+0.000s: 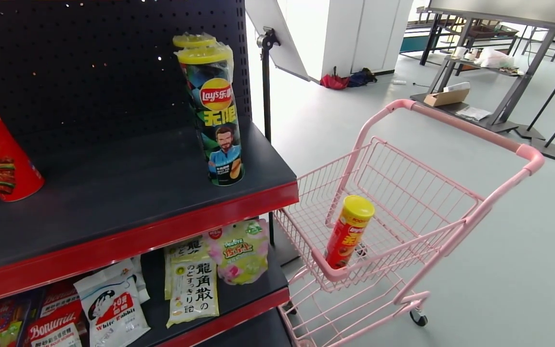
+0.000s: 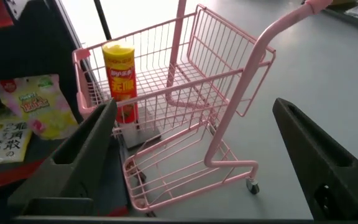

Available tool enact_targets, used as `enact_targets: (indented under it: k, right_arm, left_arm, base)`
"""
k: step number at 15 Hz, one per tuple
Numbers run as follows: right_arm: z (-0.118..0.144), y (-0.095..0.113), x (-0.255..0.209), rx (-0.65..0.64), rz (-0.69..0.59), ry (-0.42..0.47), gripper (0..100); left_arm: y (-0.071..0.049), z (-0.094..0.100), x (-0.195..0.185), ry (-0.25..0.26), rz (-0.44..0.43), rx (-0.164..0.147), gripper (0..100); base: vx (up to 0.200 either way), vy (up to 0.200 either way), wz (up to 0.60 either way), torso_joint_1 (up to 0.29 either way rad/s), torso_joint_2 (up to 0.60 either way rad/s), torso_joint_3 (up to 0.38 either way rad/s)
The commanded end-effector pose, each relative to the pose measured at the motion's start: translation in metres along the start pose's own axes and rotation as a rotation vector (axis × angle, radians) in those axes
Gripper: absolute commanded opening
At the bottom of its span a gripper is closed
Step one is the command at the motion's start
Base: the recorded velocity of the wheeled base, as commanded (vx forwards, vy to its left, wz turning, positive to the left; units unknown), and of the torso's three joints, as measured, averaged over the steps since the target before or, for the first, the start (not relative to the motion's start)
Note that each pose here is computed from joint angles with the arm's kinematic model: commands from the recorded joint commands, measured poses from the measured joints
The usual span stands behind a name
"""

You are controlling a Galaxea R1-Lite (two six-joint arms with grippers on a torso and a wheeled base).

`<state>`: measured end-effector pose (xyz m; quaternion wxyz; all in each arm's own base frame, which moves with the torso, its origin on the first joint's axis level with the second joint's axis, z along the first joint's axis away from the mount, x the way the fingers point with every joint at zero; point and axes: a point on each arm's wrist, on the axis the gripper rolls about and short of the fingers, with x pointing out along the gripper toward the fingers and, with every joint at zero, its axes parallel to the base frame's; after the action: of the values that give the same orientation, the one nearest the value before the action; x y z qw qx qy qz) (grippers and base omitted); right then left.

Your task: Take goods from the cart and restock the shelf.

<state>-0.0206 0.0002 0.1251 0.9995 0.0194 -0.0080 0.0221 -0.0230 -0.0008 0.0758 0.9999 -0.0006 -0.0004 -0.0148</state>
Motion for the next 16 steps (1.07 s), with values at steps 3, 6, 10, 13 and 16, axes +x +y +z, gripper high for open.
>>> enact_targets:
  k: [3,6,10,13,16]
  right_arm:
    - [0.067,0.024,0.189,0.109,0.153,0.404,100]
    - [0.003,0.043,0.264,0.114,0.178,0.469,100]
    - [-0.035,0.064,0.293,0.095,0.232,0.504,100]
    - [-0.041,0.077,0.289,0.092,0.282,0.531,100]
    - [-0.042,0.095,0.287,0.074,0.342,0.534,100]
  left_arm:
    - [0.0,0.0,0.0,0.001,0.0,0.0,100]
    - [0.0,0.0,0.0,0.001,0.0,0.0,100]
    - [0.0,0.0,0.0,0.001,0.0,0.003,100]
    - [0.0,0.0,0.0,-0.001,0.014,0.018,100]
    - [0.0,0.0,0.0,0.0,0.017,0.024,100]
  base:
    - [0.0,0.0,0.0,0.0,0.0,0.0]
    - [0.0,0.0,0.0,0.0,0.0,0.0]
    - [0.0,0.0,0.0,0.0,0.0,0.0]
    - [0.0,0.0,0.0,0.0,0.0,0.0]
    - [0.0,0.0,0.0,0.0,0.0,0.0]
